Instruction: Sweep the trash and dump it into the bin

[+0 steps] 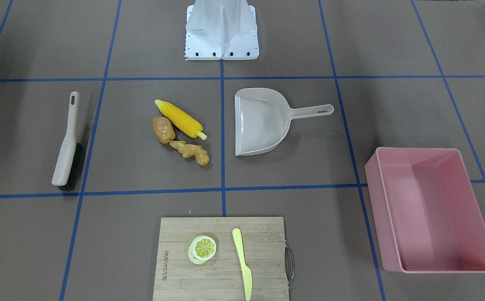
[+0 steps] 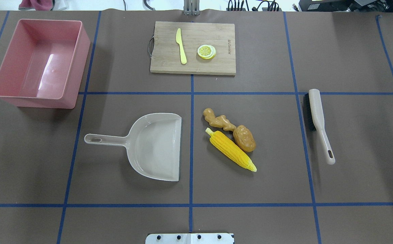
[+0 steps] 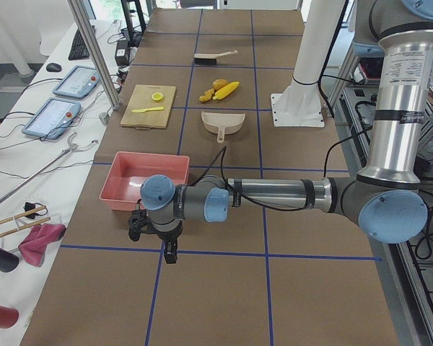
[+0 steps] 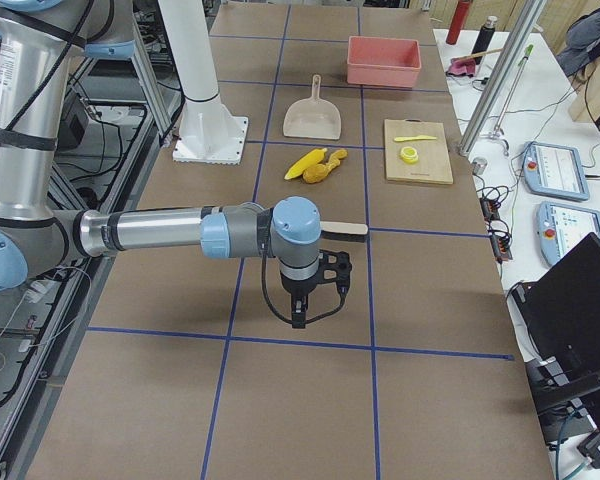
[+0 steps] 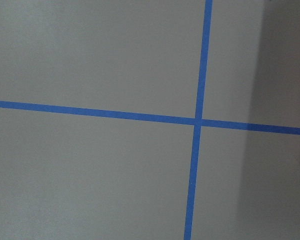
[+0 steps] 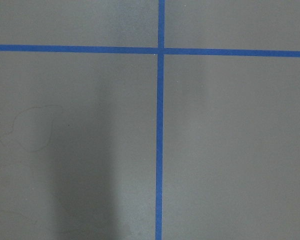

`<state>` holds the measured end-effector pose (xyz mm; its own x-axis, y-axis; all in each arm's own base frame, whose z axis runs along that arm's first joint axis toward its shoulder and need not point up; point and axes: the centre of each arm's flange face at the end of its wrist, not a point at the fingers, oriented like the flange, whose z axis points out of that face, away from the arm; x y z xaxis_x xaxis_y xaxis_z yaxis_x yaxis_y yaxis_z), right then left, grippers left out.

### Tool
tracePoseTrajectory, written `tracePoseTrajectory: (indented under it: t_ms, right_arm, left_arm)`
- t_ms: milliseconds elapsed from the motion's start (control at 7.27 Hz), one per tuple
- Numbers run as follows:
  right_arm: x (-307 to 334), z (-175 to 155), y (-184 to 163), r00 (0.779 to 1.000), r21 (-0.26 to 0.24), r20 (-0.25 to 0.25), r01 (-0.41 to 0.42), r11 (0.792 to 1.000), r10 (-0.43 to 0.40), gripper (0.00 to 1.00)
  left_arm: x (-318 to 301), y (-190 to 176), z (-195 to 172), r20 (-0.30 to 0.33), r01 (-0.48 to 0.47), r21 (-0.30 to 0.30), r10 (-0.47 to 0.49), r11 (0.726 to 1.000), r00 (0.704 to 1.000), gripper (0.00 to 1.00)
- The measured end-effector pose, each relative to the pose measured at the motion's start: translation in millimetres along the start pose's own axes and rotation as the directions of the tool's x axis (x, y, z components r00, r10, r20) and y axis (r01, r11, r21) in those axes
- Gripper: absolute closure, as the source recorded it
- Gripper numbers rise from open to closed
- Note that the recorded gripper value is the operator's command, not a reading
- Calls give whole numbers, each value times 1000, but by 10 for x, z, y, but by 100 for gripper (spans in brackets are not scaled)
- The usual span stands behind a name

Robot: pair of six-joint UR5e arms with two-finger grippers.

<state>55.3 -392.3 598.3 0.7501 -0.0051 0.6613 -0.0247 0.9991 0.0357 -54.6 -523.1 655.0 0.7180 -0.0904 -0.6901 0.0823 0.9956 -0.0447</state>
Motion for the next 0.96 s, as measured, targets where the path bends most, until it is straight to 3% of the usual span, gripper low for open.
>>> tracePoseTrajectory:
  t_ms: [963]
  right_arm:
    - [-21, -14, 44, 1000, 7, 0, 12, 1000, -12, 0]
  left_arm:
    - [52, 57, -56, -5, -7, 11, 7, 1000, 1000, 2]
